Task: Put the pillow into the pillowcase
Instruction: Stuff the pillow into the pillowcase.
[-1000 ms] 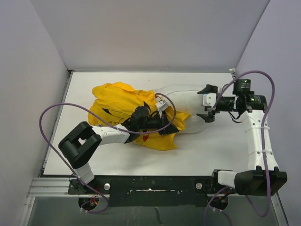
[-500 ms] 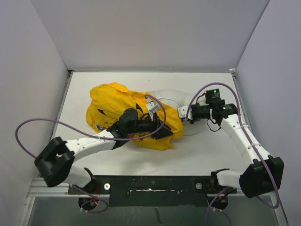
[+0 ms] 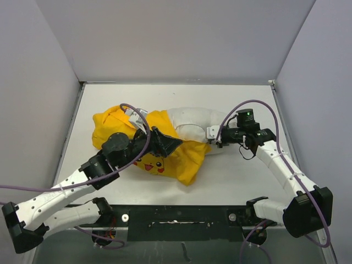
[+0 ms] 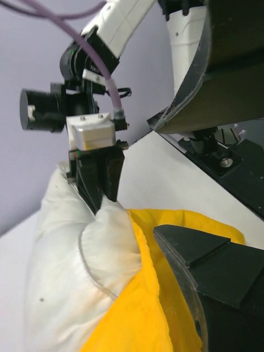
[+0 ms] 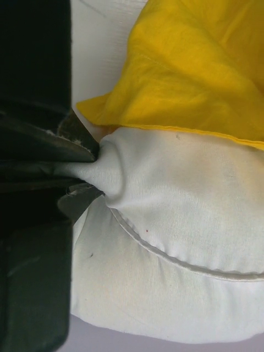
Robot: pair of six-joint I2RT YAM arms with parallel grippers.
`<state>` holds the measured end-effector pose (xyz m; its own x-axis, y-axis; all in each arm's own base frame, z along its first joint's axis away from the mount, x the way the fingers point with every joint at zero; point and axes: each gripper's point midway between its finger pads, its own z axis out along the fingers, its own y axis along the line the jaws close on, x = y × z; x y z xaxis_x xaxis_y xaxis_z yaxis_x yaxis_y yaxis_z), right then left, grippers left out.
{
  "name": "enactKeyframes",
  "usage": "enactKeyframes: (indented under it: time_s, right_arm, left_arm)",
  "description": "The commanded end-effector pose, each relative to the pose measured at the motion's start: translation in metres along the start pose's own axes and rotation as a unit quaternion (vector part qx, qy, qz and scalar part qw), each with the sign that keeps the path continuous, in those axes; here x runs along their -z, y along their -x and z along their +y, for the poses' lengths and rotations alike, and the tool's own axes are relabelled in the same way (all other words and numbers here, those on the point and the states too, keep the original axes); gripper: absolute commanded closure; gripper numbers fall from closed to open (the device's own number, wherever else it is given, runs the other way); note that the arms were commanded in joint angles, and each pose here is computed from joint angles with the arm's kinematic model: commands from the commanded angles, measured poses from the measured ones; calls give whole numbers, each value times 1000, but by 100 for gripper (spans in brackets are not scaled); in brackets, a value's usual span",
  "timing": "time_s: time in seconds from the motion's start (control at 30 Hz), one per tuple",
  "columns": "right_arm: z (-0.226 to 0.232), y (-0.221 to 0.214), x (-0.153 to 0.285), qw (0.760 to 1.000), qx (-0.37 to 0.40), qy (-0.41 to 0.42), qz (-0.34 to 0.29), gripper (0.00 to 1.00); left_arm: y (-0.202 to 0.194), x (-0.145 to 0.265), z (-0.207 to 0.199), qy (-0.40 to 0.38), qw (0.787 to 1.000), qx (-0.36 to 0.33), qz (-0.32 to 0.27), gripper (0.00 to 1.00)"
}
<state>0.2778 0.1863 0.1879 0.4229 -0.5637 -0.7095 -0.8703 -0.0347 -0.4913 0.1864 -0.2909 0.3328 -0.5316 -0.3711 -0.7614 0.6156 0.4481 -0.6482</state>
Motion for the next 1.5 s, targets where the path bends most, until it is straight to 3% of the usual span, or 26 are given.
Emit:
enactKeyframes:
  time_s: [0.0,0.1,0.2,0.3,0.37,0.53,0.6,0.7,0.83,0.87,1.03,1.17,1.23,1.33,1.47]
  right_arm:
    - [26,-8,-11,998,-60,34,-6,100]
    - [26,-9,-12,998,-61,32,-4,100]
    - [26,-8,-12,998,-62,33,-4,100]
    - [27,-7,-14,997,-61,35,-6,100]
    - [28,-6,-14,997,-62,37,-7,100]
    - [30,-5,-13,997,-62,36,-7,100]
    - [30,-4,-12,998,-59,34,-8,100]
    - [29,-5,-12,998,-61,34,-8,100]
    - [29,-1,-12,997,-65,36,-14,100]
    - [28,0,-11,997,-68,34,-16,100]
    - [-6,14,-6,996,-81,-3,-23,100]
    - [-97,44,32,991,-65,-106,-43,100]
    - [-149,65,71,981,-68,-169,-69,100]
    - [-194,85,112,966,-70,-231,-96,100]
    - [-172,71,99,965,-92,-219,-109,100]
  left_arm:
    - [-16,-6,25,157,986,47,-5,32]
    - [-27,-2,28,276,960,33,-17,26]
    - [-19,19,45,423,906,-2,-27,19]
    - [-23,17,57,490,871,-16,-26,13]
    - [-22,3,62,497,867,-23,-26,14]
    - [-15,-26,85,470,882,26,-22,23]
    - [-16,-30,89,461,886,39,-23,34]
    - [-18,-37,90,447,893,44,-20,60]
    - [-22,-51,82,399,916,47,-7,98]
    - [-22,-57,78,377,925,45,-10,100]
    - [21,-84,36,214,977,-6,-11,100]
    - [103,-118,-2,93,994,-55,-29,100]
    - [151,-134,-34,32,995,-79,-49,100]
    - [185,-154,-102,-82,988,-116,-56,100]
    - [167,-161,-165,-193,968,-157,-25,100]
